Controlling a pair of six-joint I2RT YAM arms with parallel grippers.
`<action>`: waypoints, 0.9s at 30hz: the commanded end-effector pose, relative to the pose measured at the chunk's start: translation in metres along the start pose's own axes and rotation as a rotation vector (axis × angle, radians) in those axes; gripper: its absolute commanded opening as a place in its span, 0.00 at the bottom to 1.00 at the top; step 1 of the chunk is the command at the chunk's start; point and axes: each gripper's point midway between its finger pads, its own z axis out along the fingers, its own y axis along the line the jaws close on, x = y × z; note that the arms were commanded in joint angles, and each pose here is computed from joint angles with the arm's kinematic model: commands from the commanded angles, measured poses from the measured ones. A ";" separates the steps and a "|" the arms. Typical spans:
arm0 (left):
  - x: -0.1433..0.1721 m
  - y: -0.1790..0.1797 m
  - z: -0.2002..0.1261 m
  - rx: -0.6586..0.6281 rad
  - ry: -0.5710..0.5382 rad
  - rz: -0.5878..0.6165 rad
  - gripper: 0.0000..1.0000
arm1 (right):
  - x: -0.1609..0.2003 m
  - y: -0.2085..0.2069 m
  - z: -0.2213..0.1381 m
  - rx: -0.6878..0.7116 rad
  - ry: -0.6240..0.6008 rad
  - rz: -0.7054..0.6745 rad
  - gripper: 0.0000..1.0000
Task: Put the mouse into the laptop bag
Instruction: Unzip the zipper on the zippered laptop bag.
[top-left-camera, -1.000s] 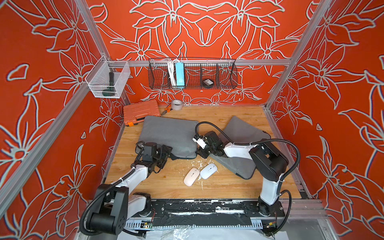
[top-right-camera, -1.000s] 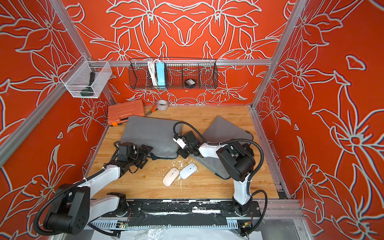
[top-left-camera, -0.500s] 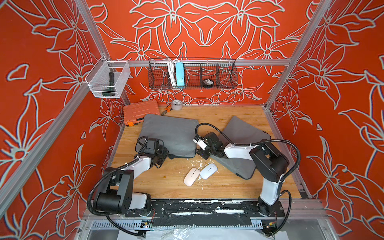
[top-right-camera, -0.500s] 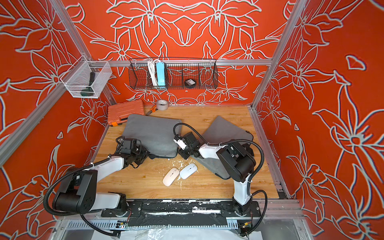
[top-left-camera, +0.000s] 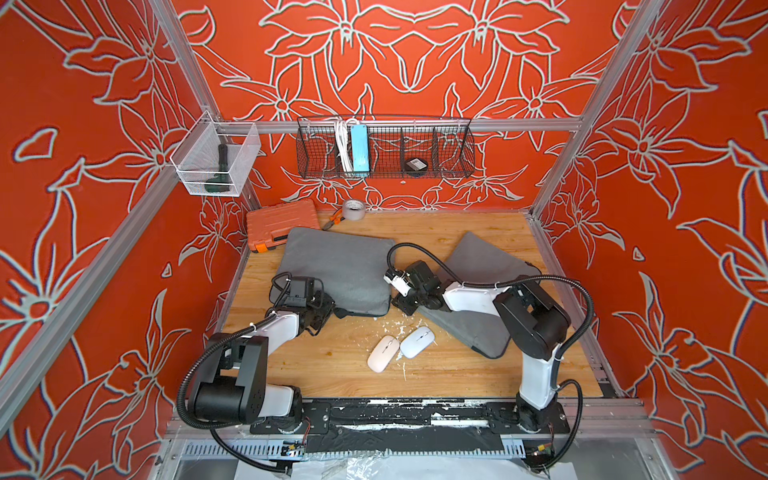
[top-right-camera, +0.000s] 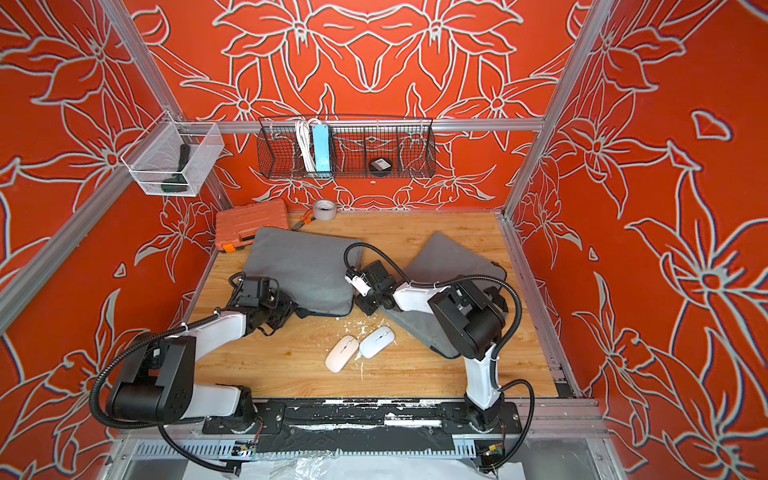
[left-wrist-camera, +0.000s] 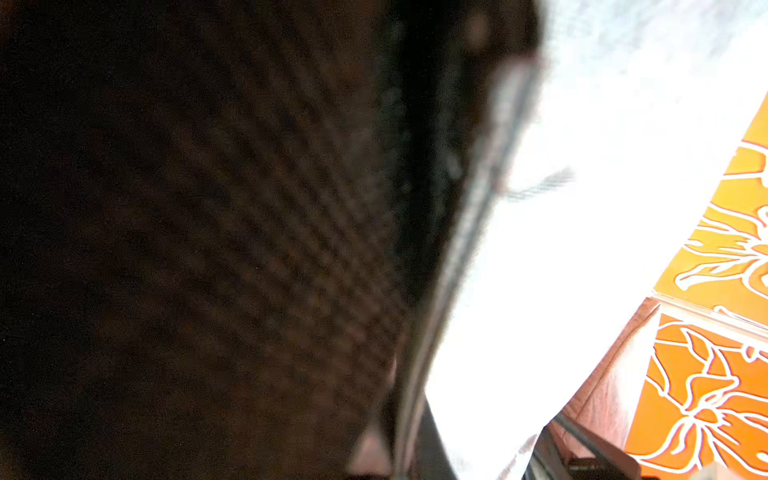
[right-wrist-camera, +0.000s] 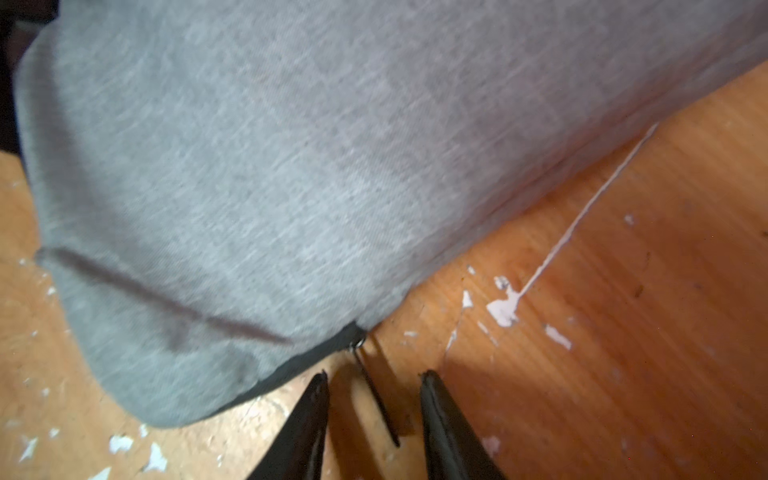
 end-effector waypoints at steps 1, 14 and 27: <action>-0.009 0.012 0.000 -0.050 -0.040 -0.006 0.00 | 0.031 0.001 0.009 -0.015 0.107 0.023 0.28; -0.011 0.007 0.001 -0.016 -0.045 -0.006 0.00 | 0.031 0.050 -0.021 -0.219 -0.014 0.054 0.00; -0.012 0.001 -0.005 0.022 -0.065 -0.003 0.00 | 0.021 0.106 -0.029 -0.305 -0.081 0.001 0.00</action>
